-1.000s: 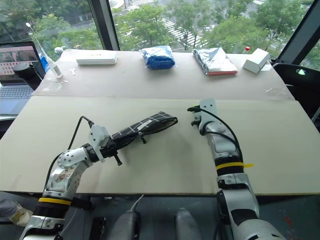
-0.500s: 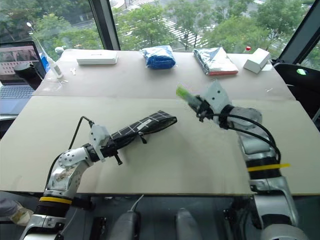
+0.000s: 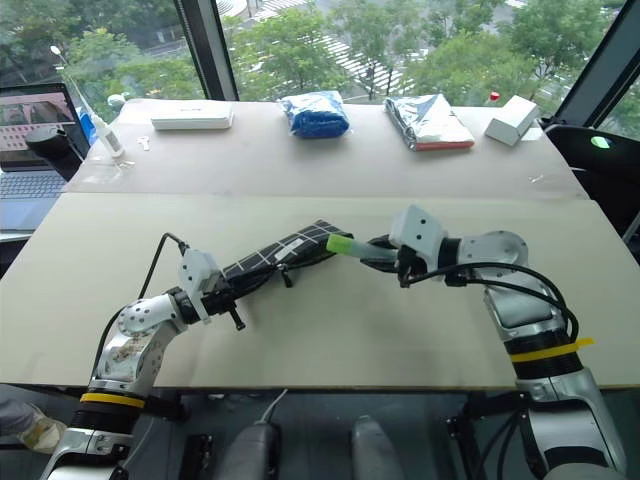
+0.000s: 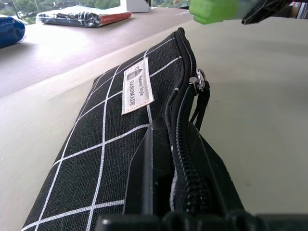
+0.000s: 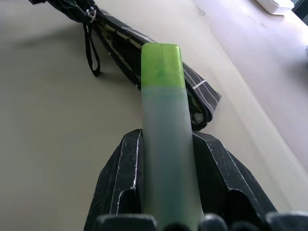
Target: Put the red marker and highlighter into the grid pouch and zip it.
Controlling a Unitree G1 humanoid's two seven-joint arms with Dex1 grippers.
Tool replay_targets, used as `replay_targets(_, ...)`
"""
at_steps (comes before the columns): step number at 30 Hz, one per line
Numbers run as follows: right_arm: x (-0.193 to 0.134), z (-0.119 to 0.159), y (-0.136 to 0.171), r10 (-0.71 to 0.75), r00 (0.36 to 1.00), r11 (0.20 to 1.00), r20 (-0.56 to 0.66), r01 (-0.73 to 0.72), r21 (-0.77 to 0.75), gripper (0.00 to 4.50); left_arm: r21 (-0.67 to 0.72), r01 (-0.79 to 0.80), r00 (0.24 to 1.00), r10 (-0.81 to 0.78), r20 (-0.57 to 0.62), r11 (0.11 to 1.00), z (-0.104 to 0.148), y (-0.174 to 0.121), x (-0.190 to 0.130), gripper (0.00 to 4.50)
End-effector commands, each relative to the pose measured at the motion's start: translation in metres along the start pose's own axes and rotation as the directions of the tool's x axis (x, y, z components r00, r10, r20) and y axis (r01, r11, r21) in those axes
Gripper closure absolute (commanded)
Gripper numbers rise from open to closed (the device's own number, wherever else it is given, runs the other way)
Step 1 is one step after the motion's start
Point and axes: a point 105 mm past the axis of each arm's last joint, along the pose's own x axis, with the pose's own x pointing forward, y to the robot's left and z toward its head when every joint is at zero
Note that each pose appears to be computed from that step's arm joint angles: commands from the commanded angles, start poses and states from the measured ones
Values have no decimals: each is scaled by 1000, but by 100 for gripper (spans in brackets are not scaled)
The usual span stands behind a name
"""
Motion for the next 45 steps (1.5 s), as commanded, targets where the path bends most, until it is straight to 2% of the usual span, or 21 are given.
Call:
replay_targets(1,3,7,1,5,1000,996,1,-5,-84,344,35,-3,999,2,38,999,12,4,1,450)
replay_targets(10,12,-4,-6,-6,998,989,-56,-3,-151,344,39,-2,999,0,42,999,15,4,2,450)
replay_targets(21,41,14,-3,78,996,957,-43,-87,-276,344,38,19,999,-20,36,999,15,4,3,450)
replay_targets(27,65,26,13,144,988,893,-47,-150,-424,344,38,25,999,-26,34,999,15,4,4,450)
replay_targets(32,93,49,25,158,987,840,17,-126,-528,344,40,25,999,-27,37,999,16,5,4,450)
replay_targets(40,116,62,35,168,984,773,52,-99,-627,344,36,24,999,-26,42,999,16,3,4,450)
replay_targets(42,117,62,34,173,983,785,65,-97,-611,243,35,23,999,-24,43,999,16,3,4,450)
replay_targets(45,115,64,17,84,992,793,90,-11,-610,154,34,18,999,-19,44,999,16,4,3,450)
